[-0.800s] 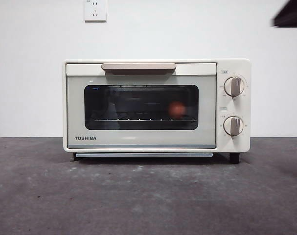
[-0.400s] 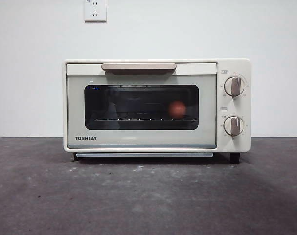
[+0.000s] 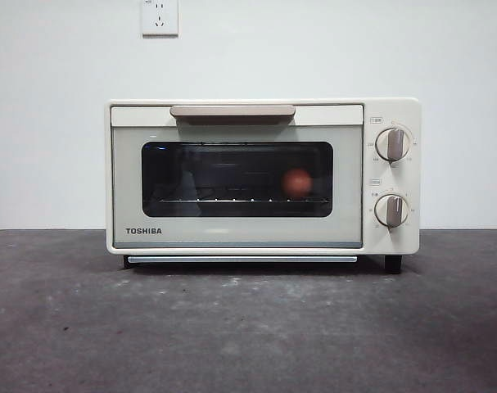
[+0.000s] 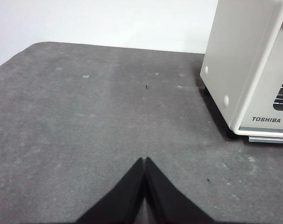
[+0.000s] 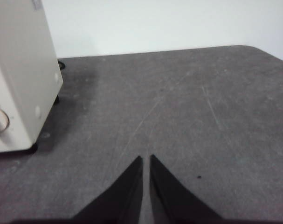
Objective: Eggoven
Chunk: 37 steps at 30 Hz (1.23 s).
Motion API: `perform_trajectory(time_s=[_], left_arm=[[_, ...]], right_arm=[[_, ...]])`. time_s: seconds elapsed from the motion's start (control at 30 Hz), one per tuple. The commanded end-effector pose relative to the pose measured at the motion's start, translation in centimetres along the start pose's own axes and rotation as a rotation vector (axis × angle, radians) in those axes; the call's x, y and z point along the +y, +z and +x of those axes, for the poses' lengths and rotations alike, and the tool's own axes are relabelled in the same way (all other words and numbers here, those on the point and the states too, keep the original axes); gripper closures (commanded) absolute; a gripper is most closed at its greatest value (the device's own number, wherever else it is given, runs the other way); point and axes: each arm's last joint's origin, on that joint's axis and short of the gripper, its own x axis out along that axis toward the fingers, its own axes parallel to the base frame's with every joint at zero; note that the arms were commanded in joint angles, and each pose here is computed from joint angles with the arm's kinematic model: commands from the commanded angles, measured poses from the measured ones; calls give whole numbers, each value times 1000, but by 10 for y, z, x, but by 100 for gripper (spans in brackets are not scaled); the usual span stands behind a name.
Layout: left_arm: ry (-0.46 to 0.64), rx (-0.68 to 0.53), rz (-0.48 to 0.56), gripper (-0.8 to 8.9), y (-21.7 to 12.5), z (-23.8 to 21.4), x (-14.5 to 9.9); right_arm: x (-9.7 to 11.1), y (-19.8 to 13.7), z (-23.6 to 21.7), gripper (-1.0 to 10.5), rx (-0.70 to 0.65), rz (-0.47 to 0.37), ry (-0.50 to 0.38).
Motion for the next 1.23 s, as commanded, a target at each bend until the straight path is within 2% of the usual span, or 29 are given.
perform_trajectory(time_s=[0.03,0.23,1.23], left_arm=[[5,30,-12,806,-9,3,1],[5,29,-12,806,-9,3,1],[5,29,-12,806,-9,3,1]], right_arm=[[-1,-3,-1,944,14,-9,-4],[0,-6,-2,944,38,14,32],[0,-4,-2,944,20,15,14]])
